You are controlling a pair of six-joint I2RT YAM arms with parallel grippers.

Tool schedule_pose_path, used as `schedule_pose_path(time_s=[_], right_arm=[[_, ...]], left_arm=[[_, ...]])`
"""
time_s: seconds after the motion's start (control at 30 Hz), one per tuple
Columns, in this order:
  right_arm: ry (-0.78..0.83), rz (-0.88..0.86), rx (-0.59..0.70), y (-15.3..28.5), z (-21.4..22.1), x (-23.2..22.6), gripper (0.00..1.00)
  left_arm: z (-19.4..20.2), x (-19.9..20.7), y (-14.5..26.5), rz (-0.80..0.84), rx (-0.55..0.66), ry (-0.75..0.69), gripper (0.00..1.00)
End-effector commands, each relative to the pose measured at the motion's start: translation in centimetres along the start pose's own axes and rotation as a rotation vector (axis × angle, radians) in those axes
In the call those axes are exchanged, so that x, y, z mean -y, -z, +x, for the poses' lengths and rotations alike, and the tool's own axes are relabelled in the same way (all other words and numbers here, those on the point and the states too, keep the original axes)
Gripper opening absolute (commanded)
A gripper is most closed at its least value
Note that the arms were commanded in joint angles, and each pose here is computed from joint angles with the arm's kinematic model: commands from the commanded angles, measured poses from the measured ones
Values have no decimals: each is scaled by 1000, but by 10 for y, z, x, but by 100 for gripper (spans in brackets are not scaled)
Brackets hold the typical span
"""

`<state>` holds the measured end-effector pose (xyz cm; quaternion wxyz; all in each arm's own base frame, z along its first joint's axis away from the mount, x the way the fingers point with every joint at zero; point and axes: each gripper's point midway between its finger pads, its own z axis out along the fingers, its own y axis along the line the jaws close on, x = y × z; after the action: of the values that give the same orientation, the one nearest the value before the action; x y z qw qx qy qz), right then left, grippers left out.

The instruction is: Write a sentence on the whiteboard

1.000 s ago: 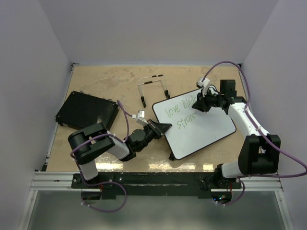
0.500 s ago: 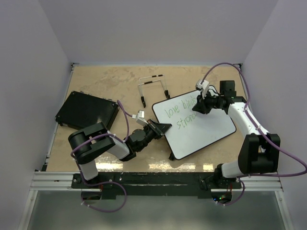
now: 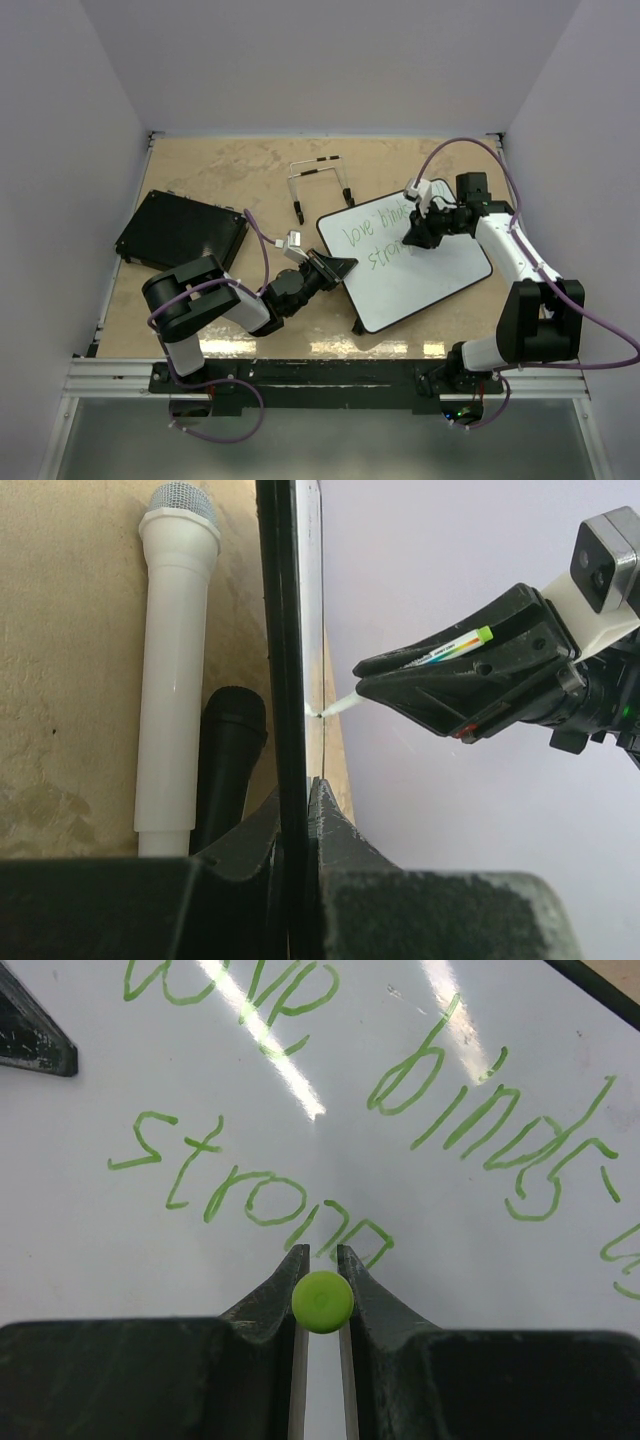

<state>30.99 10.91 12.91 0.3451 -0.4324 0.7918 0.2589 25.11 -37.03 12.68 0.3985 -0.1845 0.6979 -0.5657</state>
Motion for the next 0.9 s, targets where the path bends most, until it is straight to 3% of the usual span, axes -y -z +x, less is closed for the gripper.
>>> schedule_pose_path(time_s=[0.0, 0.27, 0.43, 0.63, 0.87], right_arm=[[11, -63, -44, 1, 9, -19, 0], [33, -132, -26, -10, -2, -35, 0], [41, -84, 34, -12, -22, -25, 0], [34, 30, 88, 4, -50, -3, 0], [69, 47, 119, 42, -64, -2, 0]], left_arm=[[-27, 88, 7, 340, 99, 14, 0], [-27, 87, 8, 339, 97, 12, 0], [-27, 87, 9, 339, 96, 12, 0], [-27, 88, 11, 342, 94, 12, 0], [-24, 85, 15, 350, 80, -21, 0]])
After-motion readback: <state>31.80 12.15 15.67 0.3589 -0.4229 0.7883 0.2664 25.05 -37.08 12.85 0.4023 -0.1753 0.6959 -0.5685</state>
